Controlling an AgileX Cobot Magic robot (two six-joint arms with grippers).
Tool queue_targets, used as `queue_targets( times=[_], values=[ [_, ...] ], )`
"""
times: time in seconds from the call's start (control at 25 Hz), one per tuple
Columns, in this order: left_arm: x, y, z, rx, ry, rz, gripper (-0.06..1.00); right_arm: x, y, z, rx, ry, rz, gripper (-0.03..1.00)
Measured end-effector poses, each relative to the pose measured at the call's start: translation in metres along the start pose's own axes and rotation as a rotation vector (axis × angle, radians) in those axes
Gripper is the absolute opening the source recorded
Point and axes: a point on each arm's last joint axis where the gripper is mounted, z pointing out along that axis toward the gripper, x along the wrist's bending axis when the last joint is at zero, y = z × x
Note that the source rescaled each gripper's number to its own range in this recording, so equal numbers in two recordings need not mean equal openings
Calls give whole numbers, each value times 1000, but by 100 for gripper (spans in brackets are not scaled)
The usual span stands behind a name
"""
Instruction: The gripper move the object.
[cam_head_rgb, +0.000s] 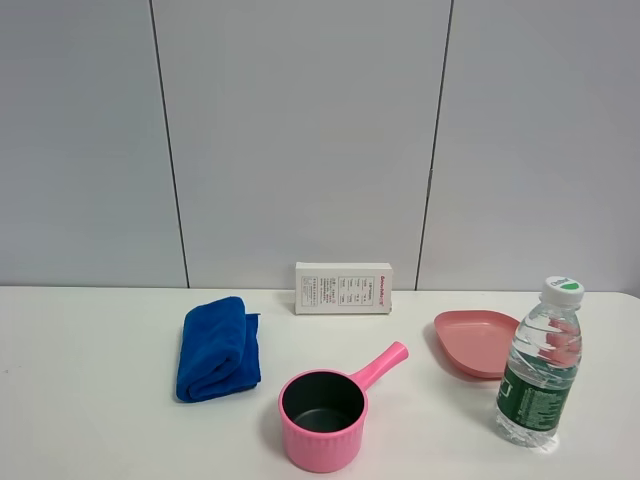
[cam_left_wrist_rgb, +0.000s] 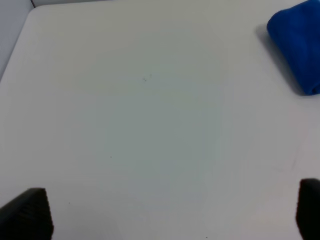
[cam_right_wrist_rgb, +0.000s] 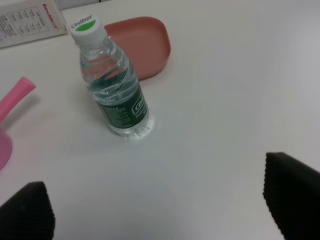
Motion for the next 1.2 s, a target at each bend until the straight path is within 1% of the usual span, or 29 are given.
queue_targets(
  times=[1.2],
  values=[
    [0, 0, 0, 0, 0, 0, 100, 0, 0, 0, 0, 3, 2, 61]
  ],
)
